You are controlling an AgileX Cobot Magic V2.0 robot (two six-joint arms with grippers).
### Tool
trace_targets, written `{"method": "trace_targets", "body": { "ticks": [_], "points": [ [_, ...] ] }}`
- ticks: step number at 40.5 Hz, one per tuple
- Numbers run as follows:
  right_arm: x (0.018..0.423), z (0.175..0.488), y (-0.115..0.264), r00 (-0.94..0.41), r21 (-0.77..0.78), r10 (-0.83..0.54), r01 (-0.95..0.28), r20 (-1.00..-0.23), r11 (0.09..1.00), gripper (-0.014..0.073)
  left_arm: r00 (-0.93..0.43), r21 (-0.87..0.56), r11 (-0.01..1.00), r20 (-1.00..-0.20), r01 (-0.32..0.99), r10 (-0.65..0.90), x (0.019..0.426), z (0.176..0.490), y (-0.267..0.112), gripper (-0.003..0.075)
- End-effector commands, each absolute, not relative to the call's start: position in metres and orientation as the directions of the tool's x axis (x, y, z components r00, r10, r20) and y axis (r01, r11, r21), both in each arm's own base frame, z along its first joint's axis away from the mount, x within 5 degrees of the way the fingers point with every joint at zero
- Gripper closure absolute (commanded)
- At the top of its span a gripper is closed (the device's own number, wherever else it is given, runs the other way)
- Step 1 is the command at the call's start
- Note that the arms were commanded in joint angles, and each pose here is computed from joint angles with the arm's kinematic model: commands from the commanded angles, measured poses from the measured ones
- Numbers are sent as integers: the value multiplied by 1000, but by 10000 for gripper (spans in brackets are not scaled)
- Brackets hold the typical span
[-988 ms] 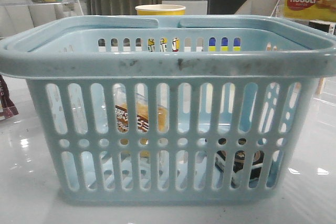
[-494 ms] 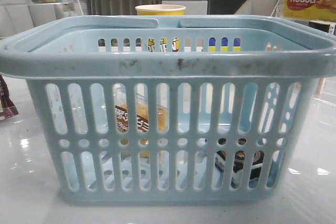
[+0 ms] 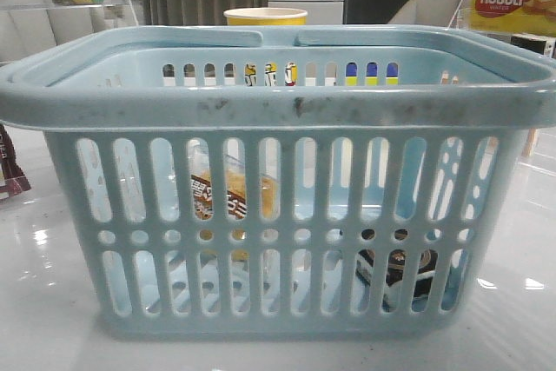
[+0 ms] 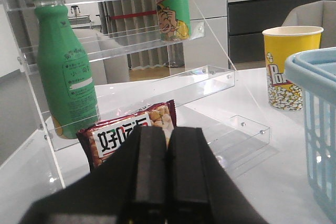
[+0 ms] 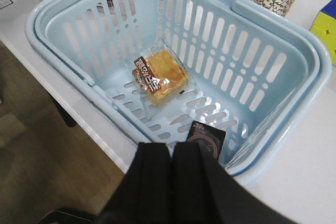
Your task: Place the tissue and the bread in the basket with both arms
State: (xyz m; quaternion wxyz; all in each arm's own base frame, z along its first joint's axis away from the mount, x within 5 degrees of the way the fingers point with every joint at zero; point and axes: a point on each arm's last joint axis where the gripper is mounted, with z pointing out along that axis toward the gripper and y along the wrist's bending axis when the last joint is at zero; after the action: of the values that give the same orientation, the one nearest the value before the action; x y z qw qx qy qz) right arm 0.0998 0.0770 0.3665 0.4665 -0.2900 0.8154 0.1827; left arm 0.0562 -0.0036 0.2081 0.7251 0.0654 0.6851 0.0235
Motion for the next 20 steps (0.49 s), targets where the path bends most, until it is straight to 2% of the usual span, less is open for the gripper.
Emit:
{"method": "trace_targets", "body": {
  "ticks": [1,20],
  "points": [
    [101,380,77,-328,14,-256,-639,-909,769,537,207,93,995,-975,33,84,53,219,-3,627],
    [101,380,77,-328,14,-256,-639,-909,769,537,187,13,999,-982,53,3,53,218,-3,627]
  ]
}}
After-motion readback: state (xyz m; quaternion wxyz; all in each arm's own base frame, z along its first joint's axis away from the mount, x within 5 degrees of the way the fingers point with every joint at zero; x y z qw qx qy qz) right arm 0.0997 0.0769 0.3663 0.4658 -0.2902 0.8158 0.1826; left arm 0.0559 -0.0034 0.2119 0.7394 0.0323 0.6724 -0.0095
